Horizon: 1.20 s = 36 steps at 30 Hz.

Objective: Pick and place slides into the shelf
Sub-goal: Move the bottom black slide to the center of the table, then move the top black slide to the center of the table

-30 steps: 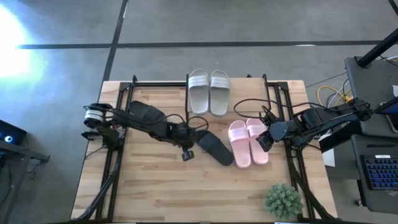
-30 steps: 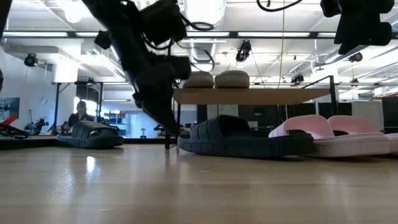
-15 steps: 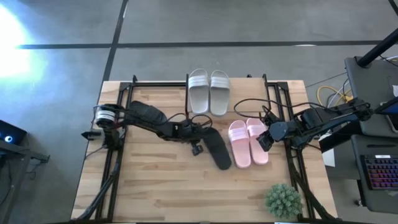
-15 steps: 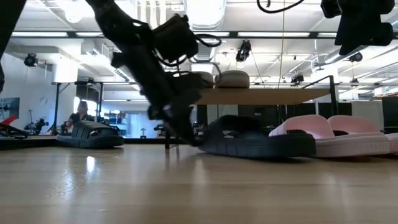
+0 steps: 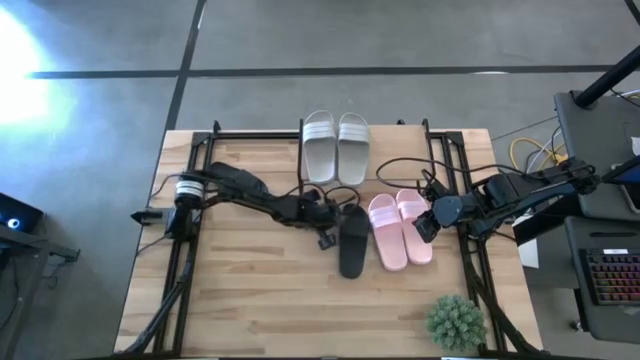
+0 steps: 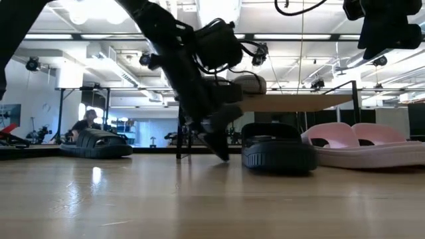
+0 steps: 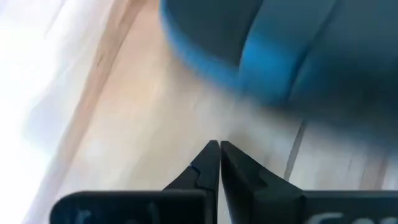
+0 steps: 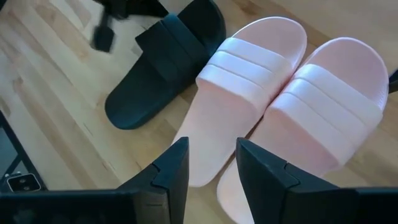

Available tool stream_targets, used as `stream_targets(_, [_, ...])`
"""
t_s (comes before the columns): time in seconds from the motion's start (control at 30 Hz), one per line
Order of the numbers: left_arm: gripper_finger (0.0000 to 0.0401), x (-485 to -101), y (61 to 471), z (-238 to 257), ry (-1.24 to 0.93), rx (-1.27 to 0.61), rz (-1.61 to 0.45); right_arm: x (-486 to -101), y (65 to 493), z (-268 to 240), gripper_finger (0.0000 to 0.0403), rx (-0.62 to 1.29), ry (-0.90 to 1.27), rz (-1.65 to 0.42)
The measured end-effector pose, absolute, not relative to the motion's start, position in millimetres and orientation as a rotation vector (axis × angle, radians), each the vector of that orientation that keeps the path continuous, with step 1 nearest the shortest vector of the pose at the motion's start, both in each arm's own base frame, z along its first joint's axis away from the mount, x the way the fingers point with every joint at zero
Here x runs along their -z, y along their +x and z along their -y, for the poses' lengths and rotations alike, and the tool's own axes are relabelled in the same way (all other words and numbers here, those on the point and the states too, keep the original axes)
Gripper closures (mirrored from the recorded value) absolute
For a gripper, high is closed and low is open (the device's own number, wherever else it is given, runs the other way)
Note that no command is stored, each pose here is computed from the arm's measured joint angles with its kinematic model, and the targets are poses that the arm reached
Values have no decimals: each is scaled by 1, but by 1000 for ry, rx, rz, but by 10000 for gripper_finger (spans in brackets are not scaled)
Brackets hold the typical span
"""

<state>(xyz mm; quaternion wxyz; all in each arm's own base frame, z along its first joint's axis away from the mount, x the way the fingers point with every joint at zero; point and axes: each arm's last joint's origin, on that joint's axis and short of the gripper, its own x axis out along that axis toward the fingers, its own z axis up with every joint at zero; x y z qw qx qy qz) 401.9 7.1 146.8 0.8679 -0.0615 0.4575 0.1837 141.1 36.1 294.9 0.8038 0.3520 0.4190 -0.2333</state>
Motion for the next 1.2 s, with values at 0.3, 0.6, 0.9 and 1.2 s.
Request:
stream_targets(0.3, [401, -223, 344, 7, -129, -377, -977, -294, 139, -35, 287, 500, 717, -923])
stream_targets(0.6, [355, -248, 259, -5, -440, -710, -864, -294, 140, -33, 283, 526, 636, -881])
stream_targets(0.9, [200, -258, 192, -69, -716, -966, -949, -295, 141, -34, 284, 478, 599, -893])
stream_targets(1.2, [161, -256, 152, -133, -912, -823, -1004, -295, 141, -35, 288, 489, 634, -882])
